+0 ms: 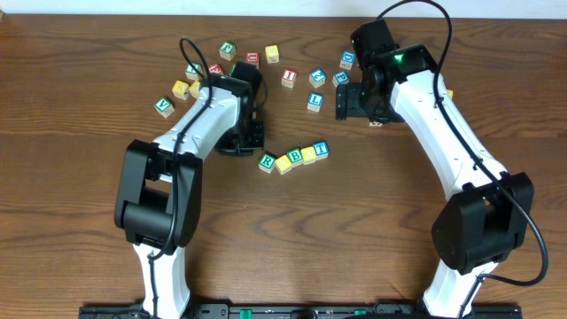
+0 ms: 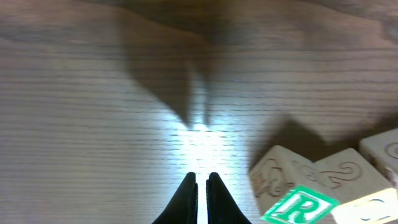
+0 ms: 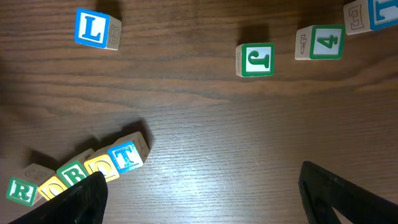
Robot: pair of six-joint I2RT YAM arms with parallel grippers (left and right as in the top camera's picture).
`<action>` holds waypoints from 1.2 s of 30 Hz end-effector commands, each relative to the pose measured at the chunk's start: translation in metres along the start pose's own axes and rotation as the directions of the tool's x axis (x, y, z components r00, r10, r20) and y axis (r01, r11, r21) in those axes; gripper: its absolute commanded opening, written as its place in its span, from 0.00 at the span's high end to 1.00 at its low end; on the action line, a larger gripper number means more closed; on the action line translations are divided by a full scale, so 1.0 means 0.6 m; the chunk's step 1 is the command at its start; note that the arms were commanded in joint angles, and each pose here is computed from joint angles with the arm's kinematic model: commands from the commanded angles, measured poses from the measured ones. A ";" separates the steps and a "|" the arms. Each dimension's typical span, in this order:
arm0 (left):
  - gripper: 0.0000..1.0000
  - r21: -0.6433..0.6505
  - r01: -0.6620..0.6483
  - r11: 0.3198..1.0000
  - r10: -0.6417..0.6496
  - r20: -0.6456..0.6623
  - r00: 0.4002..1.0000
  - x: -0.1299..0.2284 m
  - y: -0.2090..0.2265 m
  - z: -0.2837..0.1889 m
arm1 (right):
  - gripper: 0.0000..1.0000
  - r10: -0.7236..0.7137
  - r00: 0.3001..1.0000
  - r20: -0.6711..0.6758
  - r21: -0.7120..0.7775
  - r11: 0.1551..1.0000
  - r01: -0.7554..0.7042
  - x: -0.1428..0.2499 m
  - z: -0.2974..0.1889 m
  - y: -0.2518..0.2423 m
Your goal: Spell out ROBOT
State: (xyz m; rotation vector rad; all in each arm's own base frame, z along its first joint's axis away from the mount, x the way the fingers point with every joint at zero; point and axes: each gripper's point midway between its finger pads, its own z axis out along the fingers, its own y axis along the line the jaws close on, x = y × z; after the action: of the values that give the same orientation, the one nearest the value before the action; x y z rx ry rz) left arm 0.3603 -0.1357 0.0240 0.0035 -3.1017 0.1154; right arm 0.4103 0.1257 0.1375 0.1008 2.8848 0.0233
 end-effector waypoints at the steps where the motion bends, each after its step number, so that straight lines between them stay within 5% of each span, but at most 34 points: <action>1: 0.93 0.041 -0.089 0.995 0.090 -0.027 0.996 0.011 -0.024 0.010 | 0.07 -0.002 1.000 -0.001 0.005 1.000 0.002 -0.004 0.003 -0.015; 15: 0.92 0.129 -0.204 0.970 0.217 -0.095 0.971 0.051 -0.054 0.015 | 0.07 0.040 0.999 0.011 0.015 0.999 -0.040 -0.021 0.005 -0.053; 36: 0.93 0.151 -0.151 0.977 0.167 -0.099 0.981 0.051 -0.064 0.014 | 0.12 0.011 0.999 -0.053 -0.022 1.000 -0.012 0.006 0.029 -0.050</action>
State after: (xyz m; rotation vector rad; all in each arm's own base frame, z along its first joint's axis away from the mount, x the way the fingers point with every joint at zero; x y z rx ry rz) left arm 0.3329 -0.1727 0.0255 -0.2796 -2.9926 0.3186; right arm 0.4178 0.0979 0.1322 0.1316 2.8962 0.0609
